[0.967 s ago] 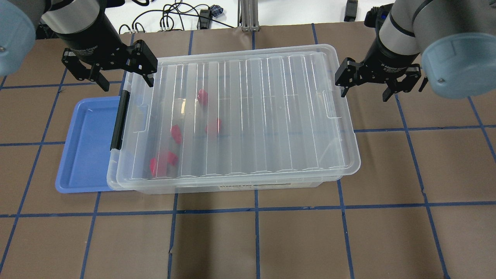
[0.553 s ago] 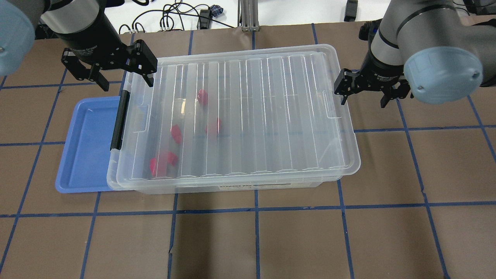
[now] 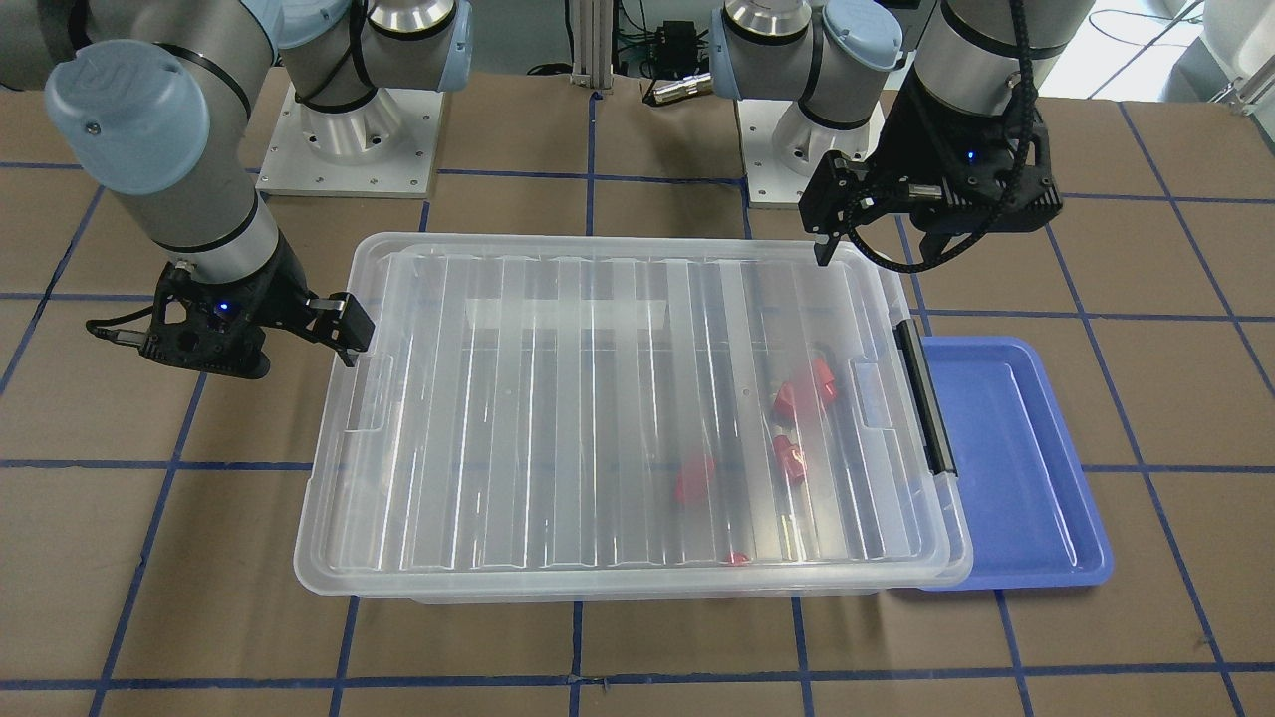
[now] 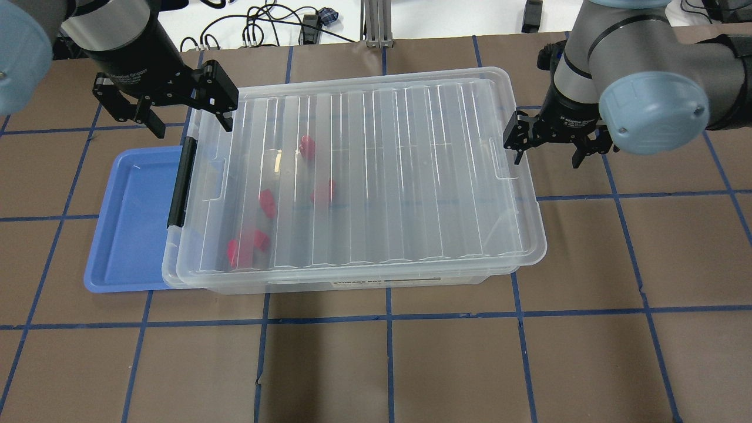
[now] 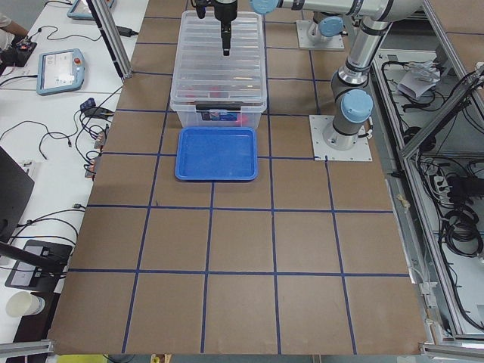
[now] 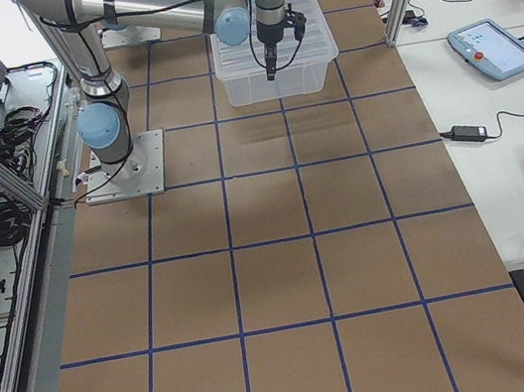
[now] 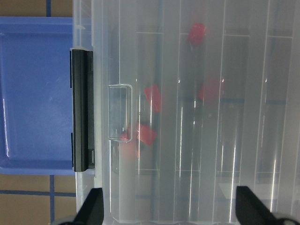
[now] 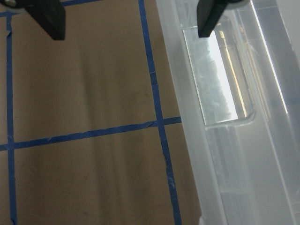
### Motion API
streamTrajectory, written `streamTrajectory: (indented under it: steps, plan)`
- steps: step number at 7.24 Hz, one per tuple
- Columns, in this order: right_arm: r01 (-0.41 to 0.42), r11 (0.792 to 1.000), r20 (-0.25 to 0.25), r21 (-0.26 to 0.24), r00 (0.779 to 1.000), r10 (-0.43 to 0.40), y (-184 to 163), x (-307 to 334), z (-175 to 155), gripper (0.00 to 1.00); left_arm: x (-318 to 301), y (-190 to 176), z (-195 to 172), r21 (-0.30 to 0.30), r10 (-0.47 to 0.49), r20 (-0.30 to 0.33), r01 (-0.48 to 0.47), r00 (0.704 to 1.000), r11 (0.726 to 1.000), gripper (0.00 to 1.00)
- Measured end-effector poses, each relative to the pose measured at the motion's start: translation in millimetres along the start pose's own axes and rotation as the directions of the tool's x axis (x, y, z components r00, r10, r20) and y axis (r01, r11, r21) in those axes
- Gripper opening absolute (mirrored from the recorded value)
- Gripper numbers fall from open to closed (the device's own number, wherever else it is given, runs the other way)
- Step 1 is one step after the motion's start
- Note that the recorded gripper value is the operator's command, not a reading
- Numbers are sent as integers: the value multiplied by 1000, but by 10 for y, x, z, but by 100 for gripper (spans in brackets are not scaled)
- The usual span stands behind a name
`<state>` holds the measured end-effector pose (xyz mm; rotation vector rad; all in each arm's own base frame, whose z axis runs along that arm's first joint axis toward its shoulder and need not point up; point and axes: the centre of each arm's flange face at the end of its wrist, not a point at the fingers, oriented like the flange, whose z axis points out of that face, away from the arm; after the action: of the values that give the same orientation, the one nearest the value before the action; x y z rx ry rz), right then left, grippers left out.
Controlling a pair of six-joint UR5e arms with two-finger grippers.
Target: Place red block in blue tray from box
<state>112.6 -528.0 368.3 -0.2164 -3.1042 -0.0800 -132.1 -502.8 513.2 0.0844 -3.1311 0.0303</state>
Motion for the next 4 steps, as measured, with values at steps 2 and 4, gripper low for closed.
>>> streamTrajectory:
  steps: [2,4]
  plan:
    - [9,1000,3,-25,1000,-9,-44,-42,120,100,-1,-2,5,-1,0,0,0,1000,1000,100]
    - [11,999,2,-35,1000,-11,-67,-52,174,100,-1,-3,10,-2,0,0,0,1000,1000,100]
